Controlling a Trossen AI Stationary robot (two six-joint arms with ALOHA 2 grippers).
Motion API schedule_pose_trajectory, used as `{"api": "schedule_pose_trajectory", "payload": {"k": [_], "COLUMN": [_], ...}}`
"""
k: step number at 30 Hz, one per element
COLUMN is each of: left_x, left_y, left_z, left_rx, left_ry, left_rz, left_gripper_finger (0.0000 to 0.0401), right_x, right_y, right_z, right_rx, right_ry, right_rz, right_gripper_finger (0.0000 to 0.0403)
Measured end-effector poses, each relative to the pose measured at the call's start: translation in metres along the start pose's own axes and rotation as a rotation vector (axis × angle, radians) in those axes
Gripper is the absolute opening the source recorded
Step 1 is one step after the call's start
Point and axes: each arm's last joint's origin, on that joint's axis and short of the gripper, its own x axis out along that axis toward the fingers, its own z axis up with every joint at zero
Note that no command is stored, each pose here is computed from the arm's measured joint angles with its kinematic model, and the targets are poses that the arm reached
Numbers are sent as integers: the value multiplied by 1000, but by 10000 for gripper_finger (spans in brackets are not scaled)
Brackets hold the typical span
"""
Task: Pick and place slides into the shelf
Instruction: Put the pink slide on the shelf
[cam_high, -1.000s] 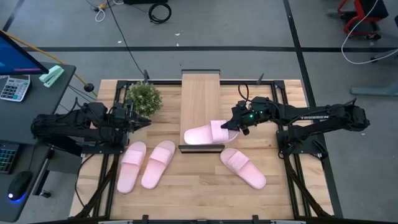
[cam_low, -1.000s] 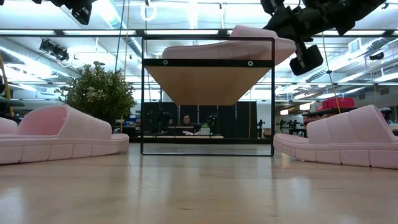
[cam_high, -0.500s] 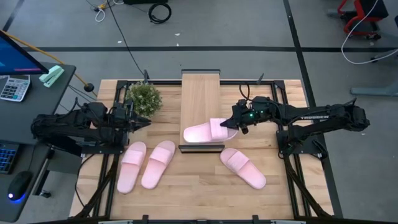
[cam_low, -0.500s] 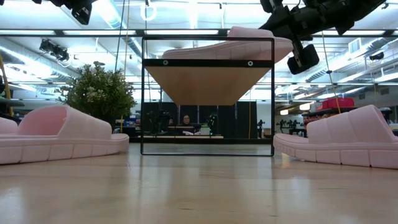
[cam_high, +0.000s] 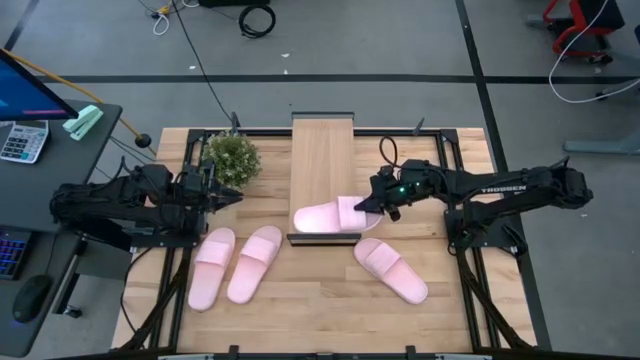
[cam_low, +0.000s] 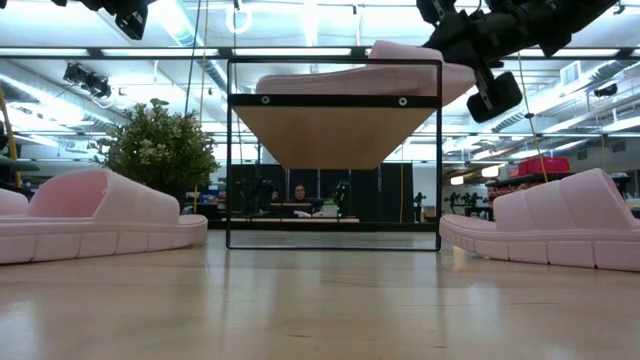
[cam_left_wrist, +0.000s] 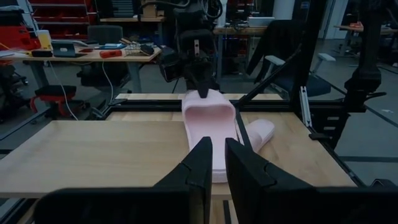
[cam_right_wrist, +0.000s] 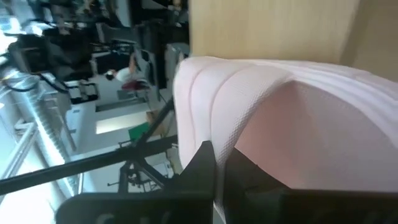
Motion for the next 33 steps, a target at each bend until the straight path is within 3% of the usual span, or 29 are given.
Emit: {"api": "schedule_pose_trajectory", "payload": {"k": [7,33], "left_x": [0,0], "left_y": [0,0], "left_z": [0,-1], "left_rx": [-2,-2], "left_ry": [3,8], "left_rz": [0,0], "left_gripper_finger": [48,48], "right_x": [10,-5], "right_y": [-6,-4], "right_z": [-2,1], "right_rx": [4,47], "right_ry": [28,-15], "right_rz": [-37,-55], "right_gripper_finger": [10,169]}}
